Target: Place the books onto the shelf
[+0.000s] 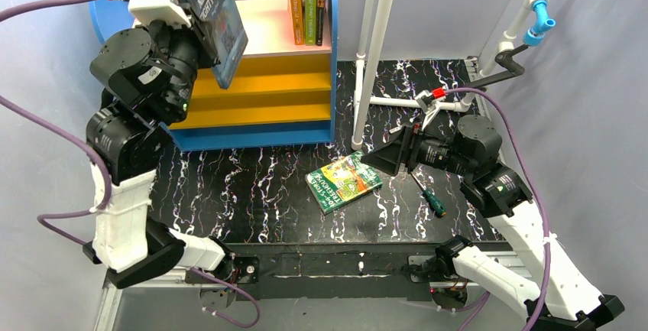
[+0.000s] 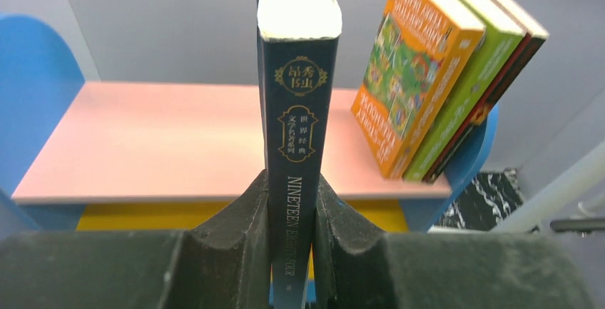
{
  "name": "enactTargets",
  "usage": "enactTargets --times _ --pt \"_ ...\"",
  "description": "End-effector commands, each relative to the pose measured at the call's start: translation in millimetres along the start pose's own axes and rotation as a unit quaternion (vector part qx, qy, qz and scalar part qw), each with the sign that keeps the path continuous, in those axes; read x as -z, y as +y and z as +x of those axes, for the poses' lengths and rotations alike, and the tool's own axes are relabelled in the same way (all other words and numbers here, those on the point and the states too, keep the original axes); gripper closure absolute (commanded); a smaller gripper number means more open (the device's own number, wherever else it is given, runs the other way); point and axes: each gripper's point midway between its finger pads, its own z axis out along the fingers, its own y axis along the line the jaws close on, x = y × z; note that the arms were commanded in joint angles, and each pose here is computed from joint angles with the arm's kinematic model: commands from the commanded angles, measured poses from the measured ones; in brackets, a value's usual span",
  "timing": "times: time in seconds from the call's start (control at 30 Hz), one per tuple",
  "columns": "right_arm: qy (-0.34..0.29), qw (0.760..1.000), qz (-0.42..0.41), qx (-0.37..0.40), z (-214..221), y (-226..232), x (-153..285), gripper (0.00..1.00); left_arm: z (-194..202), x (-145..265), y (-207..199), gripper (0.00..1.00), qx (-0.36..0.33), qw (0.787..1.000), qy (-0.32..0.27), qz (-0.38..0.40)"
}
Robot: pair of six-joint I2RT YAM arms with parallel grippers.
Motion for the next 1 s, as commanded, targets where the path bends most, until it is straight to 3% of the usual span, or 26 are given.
enactTargets --times 0.0,0.4,0.67,0.97 --pt "-0.018 1.000 -0.003 0.021 -9.9 6.6 4.5 0.13 -83.2 2.1 6.6 1.00 0.052 0.988 -0.144 -0.014" --pt "0.002 1.000 -0.011 0.007 -9.6 -1.4 -13.7 0.13 -84.5 -69.8 -20.0 1.00 -0.012 0.979 -0.184 -0.087" --pt "0.007 1.000 -0.001 0.004 -9.7 -10.4 -19.4 0.14 -40.9 -121.9 -60.4 1.00 -0.035 0.986 -0.149 -0.067" --pt "0.010 1.000 0.001 -0.002 -7.2 -17.0 -18.6 0.13 7.5 -153.9 -81.8 1.00 -0.050 0.992 -0.101 -0.058"
